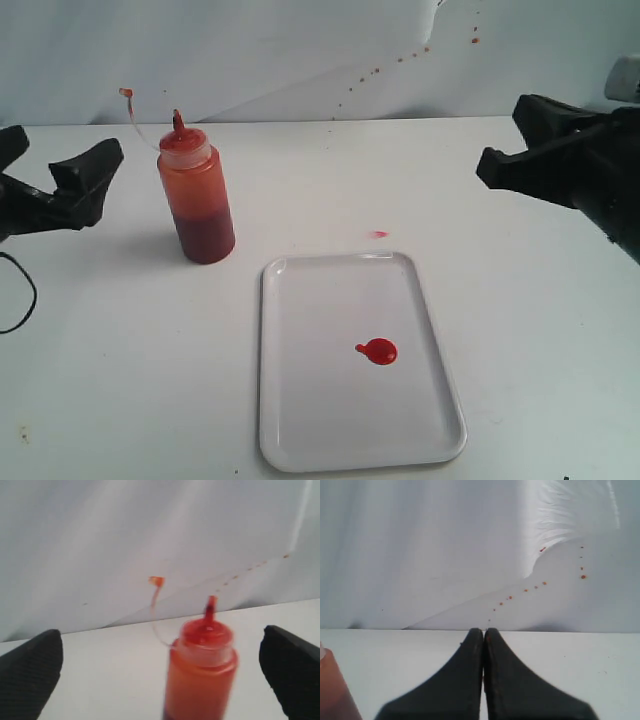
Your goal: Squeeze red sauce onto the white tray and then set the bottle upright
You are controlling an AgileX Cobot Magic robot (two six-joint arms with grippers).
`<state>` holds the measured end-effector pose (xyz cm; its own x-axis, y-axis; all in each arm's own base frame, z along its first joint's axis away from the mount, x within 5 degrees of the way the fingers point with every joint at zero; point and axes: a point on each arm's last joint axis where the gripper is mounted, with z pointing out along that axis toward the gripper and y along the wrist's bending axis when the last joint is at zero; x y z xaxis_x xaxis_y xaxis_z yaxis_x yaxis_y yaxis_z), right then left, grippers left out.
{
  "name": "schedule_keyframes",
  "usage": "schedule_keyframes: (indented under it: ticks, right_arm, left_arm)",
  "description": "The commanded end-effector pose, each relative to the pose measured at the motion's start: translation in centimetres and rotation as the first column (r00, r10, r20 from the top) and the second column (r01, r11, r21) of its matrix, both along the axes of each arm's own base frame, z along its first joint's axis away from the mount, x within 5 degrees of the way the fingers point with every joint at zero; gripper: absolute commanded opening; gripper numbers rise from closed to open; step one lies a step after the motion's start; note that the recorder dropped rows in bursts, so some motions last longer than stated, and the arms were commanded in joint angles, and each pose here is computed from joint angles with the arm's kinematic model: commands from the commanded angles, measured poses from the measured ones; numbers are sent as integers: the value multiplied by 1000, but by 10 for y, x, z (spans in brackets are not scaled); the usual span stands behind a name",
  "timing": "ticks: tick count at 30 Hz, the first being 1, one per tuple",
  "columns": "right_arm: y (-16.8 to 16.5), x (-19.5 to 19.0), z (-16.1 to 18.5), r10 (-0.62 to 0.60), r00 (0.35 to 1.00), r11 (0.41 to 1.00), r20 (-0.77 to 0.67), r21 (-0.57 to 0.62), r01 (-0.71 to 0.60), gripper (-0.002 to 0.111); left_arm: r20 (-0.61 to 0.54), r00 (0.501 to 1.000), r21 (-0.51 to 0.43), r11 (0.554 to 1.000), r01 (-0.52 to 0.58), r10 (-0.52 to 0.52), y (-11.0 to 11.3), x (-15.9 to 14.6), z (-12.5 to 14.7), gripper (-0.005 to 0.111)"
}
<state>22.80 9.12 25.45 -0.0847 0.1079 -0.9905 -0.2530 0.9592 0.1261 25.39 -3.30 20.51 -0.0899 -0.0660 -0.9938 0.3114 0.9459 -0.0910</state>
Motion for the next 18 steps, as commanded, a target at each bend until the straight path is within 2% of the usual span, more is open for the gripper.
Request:
schedule_keyframes:
  ticks: [1, 3, 6, 7, 8, 9, 10, 12, 18]
  right_arm:
    - [-6, 0, -1, -48, 999, 998, -18, 39, 49, 0]
    - [-6, 0, -1, -49, 999, 998, -16, 40, 49, 0]
    - [-6, 0, -1, -49, 999, 998, -16, 40, 49, 0]
    - [-6, 0, -1, -49, 999, 998, -16, 40, 49, 0]
    - [-6, 0, -1, -49, 999, 998, -16, 40, 49, 0]
    - [-6, 0, -1, -49, 999, 998, -16, 40, 49, 0]
    - [-6, 0, -1, -49, 999, 998, -16, 40, 49, 0]
    - [-6, 0, -1, -49, 999, 998, -16, 40, 49, 0]
    - [-6, 0, -1, -49, 999, 998, -16, 40, 49, 0]
  left_arm:
    - [-14, 954, 18, 954, 299, -299, -23, -36, 10, 103]
    - [4, 920, 102, 916, 389, -391, -30, -54, 14, 103]
    - [65, 917, 119, 916, 384, -393, -29, -67, 27, 103]
    - [73, 916, 71, 918, 390, -395, -30, -69, 31, 103]
    - [81, 910, -32, 911, 411, -407, -31, -72, 36, 103]
    - [80, 901, -98, 896, 434, -427, -33, -74, 38, 103]
    - [88, 880, -104, 874, 474, -466, -36, -76, 39, 103]
    - [73, 867, -71, 864, 498, -493, -38, -78, 37, 103]
    - [69, 865, -70, 862, 502, -498, -38, -79, 36, 103]
